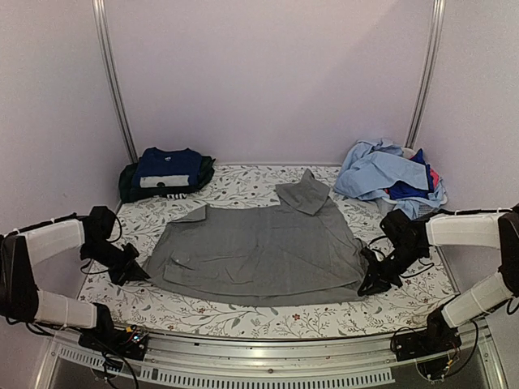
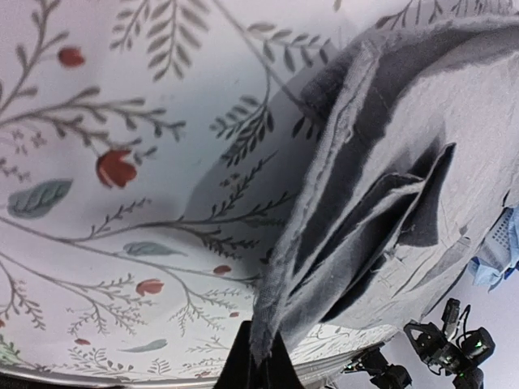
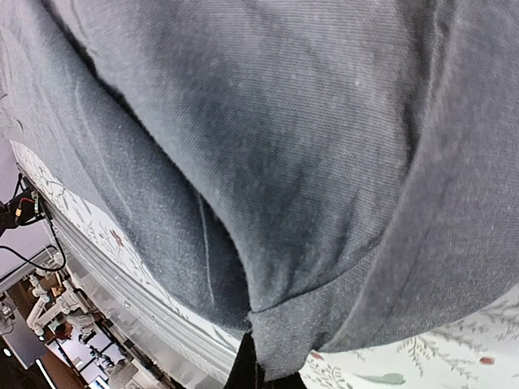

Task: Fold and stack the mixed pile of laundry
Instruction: Move the 1/3-folded shirt to the center of the board.

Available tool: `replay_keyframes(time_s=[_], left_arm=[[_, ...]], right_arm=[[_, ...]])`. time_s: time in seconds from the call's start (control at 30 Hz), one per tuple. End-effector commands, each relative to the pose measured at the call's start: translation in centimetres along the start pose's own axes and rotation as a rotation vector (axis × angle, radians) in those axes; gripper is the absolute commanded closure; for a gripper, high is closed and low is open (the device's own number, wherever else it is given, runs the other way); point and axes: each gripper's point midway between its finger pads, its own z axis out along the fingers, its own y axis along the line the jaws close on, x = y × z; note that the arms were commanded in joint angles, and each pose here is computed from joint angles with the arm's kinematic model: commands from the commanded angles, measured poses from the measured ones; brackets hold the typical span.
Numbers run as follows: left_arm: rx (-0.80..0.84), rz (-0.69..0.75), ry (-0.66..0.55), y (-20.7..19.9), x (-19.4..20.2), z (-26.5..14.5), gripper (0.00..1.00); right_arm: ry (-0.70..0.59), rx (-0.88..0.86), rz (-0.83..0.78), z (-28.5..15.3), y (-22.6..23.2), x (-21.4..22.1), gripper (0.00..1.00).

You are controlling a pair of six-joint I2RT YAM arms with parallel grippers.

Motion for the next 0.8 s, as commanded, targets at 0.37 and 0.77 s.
replay_keyframes(time_s=[0.37,0.77], left_arm=[[-0.111,0.043,-0.253,-0.7,-0.4,-7.8,0.14],[0.169,0.722,-0.212,-21.6,-1.1,-2.6,0.0]], right_arm=[[-0.097,-0.106,-0.019,-7.3,5.8,1.3,0.29],[-0.237,-0.146,-0.222,-6.5,10.7,-13.2,0.38]])
